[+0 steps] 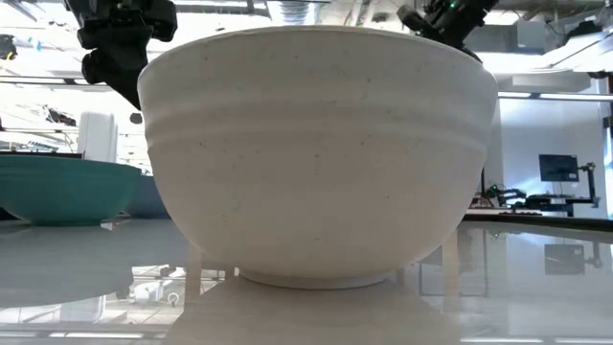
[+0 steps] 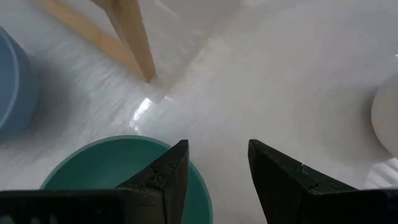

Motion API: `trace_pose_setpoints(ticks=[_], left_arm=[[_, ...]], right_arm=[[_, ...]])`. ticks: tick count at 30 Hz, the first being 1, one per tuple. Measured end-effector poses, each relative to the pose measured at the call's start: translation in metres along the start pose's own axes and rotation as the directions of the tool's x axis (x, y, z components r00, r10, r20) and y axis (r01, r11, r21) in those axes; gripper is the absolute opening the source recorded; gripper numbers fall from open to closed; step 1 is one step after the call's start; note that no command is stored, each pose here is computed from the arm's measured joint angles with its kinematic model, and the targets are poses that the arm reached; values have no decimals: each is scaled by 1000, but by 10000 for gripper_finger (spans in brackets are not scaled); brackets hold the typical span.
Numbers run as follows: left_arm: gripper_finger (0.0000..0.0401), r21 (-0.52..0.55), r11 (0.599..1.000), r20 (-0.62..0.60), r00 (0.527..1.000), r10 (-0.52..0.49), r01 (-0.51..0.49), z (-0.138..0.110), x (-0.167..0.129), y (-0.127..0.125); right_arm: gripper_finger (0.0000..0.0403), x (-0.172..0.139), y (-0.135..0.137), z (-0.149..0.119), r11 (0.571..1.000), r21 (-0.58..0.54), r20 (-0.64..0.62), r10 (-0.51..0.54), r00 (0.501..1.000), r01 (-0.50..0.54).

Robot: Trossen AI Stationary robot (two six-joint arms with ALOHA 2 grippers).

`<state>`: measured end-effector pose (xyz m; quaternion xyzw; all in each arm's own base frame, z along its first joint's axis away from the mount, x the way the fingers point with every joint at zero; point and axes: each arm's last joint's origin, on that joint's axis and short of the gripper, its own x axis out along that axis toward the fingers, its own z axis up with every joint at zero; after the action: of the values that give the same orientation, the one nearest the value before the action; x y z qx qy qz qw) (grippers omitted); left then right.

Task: Place and stack bowls onto a shelf
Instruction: Stack the small green bowl on top of the small pink bowl on the shelf, then put the large blue bowl on the shelf

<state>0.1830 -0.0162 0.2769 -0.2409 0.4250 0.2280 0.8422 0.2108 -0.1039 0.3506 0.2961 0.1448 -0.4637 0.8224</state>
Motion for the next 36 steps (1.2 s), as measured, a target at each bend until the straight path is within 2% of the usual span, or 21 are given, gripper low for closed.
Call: trace_pose_setpoints(ticks=[13, 16, 19, 23, 27, 30, 36], left_arm=[[151, -70, 997, 7, 1000, 9, -9, 4, 1, 4], [151, -104, 994, 12, 1000, 22, -21, 6, 2, 6], [151, -177, 982, 7, 998, 62, -60, 11, 1, 14], [151, -231, 958, 36, 982, 184, -171, 29, -12, 32], [151, -264, 909, 55, 936, 347, -322, 50, -26, 63], [151, -314, 859, -20, 907, 421, -405, 57, -25, 96], [151, -506, 697, -167, 851, 499, -508, 61, -16, 157]], right_arm=[[124, 7, -13, 9, 998, -23, 13, -55, 998, 55], [142, 4, -10, 10, 999, -30, 24, -25, 999, 26], [156, -2, -4, 10, 998, -35, 31, 47, 998, -46], [161, -15, 2, 12, 991, -43, 67, 128, 989, -125], [158, -28, 2, 15, 985, -34, 100, 172, 980, -170], [158, -35, -1, 16, 983, -31, 108, 181, 977, -179], [157, -48, -9, 12, 983, -46, 63, 182, 981, -179]])
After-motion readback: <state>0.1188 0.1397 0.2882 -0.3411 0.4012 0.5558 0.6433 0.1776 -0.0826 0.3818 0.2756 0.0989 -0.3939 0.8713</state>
